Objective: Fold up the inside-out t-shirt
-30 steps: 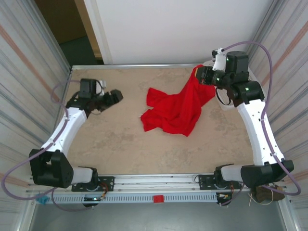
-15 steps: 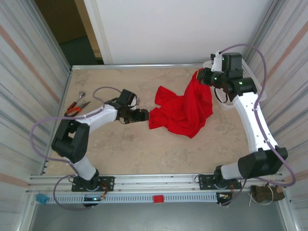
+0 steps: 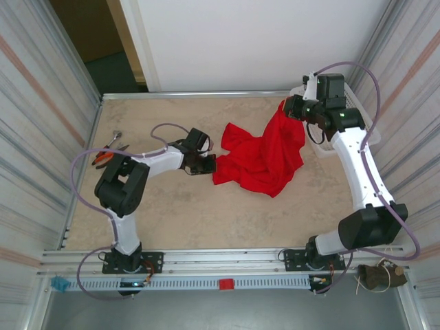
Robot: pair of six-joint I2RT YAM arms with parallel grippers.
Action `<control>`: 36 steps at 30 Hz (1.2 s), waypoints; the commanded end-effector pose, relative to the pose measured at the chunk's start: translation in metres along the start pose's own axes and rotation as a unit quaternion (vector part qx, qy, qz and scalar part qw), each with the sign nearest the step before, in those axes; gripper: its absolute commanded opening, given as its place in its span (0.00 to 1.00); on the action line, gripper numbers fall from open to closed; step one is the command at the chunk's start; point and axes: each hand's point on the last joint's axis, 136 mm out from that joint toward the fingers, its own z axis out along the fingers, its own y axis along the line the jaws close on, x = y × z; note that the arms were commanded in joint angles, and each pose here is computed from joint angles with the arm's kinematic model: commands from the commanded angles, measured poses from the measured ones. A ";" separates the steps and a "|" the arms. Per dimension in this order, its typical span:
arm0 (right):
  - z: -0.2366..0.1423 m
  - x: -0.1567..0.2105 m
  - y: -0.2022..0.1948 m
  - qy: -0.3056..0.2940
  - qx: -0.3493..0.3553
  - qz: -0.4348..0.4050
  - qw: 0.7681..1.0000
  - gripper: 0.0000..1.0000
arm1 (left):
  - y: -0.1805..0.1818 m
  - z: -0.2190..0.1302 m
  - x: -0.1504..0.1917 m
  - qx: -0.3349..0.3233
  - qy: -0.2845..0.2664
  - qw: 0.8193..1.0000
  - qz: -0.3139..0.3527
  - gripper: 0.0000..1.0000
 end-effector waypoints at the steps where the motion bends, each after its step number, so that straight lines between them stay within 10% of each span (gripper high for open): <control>1: 0.005 -0.026 0.012 -0.027 -0.024 0.003 0.999 0.00 | -0.001 -0.036 -0.014 -0.003 -0.038 0.999 0.007 0.00; 8: 0.075 -0.059 0.031 -0.008 -0.048 0.014 0.999 0.00 | 0.039 -0.170 -0.021 -0.001 -0.155 0.986 -0.058 0.00; 11: 0.107 -0.059 0.030 0.030 -0.020 0.007 0.999 0.53 | 0.047 -0.202 -0.016 0.002 -0.183 0.980 -0.074 0.00; 15: 0.099 -0.029 0.057 0.052 -0.010 -0.031 0.998 0.65 | 0.056 -0.205 -0.003 -0.003 -0.178 0.980 -0.086 0.00; 27: 0.091 0.272 0.093 0.249 -0.025 -0.099 0.963 0.65 | 0.075 -0.212 0.000 -0.037 -0.193 0.974 -0.115 0.00; 36: 0.136 0.354 0.132 0.305 -0.014 -0.141 0.942 0.67 | 0.078 -0.233 -0.006 -0.047 -0.220 0.966 -0.129 0.00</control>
